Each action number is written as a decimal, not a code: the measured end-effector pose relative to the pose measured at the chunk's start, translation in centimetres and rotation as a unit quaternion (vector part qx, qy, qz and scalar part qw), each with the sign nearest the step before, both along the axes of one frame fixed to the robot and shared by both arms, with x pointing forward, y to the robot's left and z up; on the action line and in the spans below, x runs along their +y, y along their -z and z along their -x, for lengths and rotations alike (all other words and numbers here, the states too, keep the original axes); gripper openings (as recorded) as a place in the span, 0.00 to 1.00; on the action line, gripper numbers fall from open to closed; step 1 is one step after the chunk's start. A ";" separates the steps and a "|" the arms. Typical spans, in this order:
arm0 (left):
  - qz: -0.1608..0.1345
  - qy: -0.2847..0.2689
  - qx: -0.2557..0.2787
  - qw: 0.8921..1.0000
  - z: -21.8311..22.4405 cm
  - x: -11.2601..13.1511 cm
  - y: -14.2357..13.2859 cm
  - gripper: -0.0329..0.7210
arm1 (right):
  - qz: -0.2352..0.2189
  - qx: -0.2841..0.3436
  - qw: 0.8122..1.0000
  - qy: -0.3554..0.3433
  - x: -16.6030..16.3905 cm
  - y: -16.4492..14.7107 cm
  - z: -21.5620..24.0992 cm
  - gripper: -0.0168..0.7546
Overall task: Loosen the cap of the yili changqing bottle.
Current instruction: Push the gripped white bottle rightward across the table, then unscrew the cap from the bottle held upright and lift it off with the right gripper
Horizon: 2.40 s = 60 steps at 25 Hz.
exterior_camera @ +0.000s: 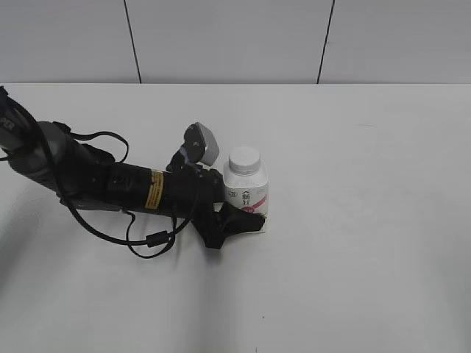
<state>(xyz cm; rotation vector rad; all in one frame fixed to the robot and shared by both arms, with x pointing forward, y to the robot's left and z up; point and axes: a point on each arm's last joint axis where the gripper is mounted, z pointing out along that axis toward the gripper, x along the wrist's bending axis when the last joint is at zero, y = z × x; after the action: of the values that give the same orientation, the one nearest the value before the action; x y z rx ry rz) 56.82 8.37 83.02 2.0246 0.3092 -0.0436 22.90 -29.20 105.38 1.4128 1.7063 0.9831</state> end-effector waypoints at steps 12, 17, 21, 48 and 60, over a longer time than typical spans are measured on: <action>0.003 -0.009 0.002 1.000 -0.1 0.0 0.0 0.61 | 0.000 0.000 1.000 0.000 0.0 0.0 0.0 0.74; 0.004 -0.016 0.003 1.000 -0.2 0.0 0.0 0.61 | 0.000 0.000 1.000 0.000 0.0 0.0 0.0 0.74; 0.004 -0.016 0.003 1.000 -0.2 0.0 0.0 0.61 | 0.000 0.000 1.000 0.000 0.0 0.0 0.0 0.74; 0.032 0.010 -0.015 0.999 -0.2 0.3 -0.5 0.69 | 0.000 0.000 1.000 0.000 0.0 0.0 0.0 0.74; 0.081 0.029 -0.012 0.996 -0.5 2.0 -0.9 0.78 | 0.000 0.000 1.000 0.000 0.0 0.0 0.0 0.74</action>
<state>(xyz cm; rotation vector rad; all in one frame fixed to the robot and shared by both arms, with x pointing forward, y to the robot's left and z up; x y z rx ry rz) 57.31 10.40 83.89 1.8720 0.2238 -0.0775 22.90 -29.20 105.38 1.4128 1.7063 0.9831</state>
